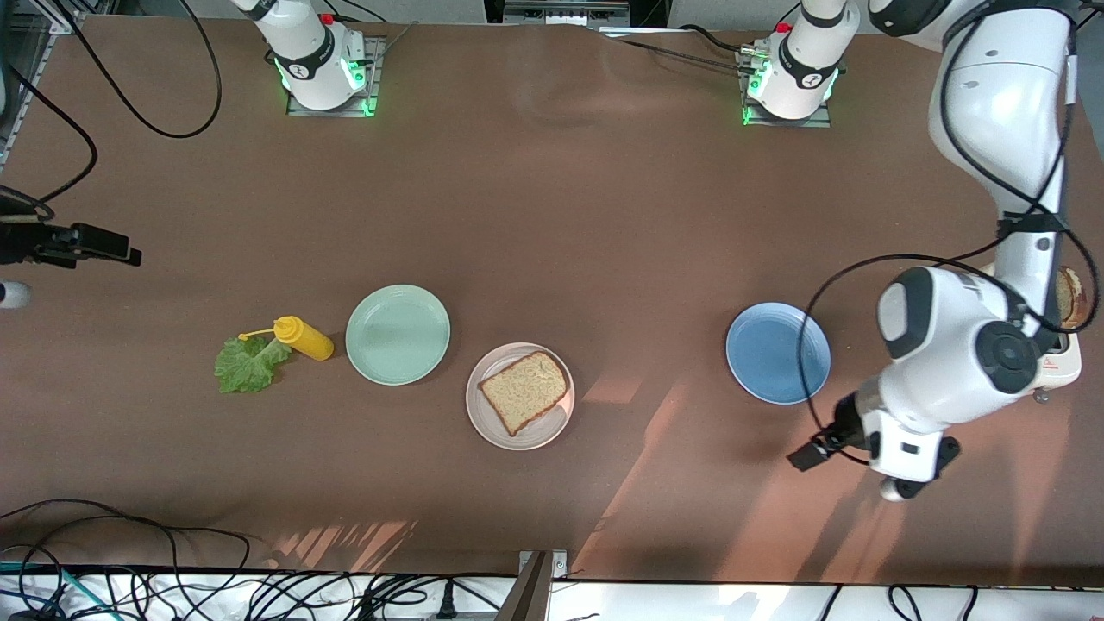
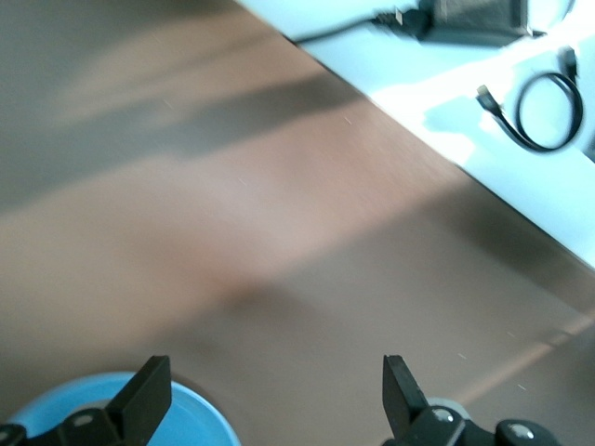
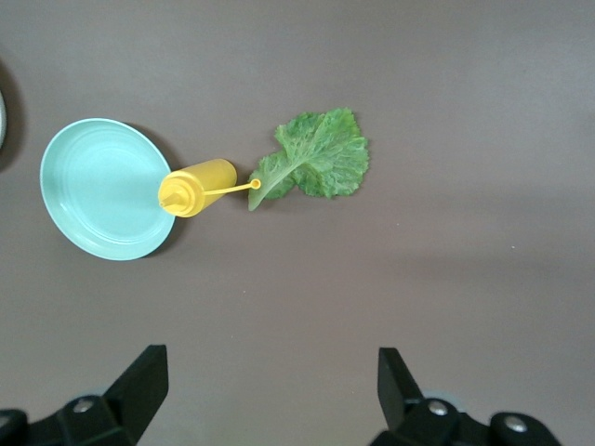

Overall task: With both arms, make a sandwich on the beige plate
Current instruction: 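Reach the right gripper to the lettuce while the left gripper returns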

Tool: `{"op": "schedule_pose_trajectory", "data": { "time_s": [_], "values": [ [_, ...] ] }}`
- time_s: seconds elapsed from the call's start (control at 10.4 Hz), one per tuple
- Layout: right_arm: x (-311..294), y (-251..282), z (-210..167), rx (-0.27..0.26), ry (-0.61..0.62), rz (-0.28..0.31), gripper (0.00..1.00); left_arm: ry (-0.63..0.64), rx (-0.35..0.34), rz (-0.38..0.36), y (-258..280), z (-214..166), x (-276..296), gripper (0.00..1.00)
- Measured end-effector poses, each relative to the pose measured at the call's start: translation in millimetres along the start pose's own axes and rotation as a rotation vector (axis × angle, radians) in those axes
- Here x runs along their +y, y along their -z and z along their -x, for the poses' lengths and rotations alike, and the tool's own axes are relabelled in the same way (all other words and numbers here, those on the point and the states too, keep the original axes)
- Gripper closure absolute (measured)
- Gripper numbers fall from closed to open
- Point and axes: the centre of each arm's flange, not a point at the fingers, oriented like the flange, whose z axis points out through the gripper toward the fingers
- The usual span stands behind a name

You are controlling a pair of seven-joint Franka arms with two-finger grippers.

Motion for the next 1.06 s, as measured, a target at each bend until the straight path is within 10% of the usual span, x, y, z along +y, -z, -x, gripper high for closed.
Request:
{"op": "schedule_pose_trajectory", "data": {
  "time_s": [0.39, 1.06],
  "values": [
    [5.3, -41.5, -23.7, -0.035, -0.005, 0.008, 0.0, -0.247, 0.018, -0.04, 68.2, -57.2, -97.0, 0.0],
    [19.5, -111.1, -57.0, 0.006, 0.029, 0.089, 0.0, -0.504, -0.177, -0.268, 183.5, -7.5, -106.6, 0.0]
  ]
}}
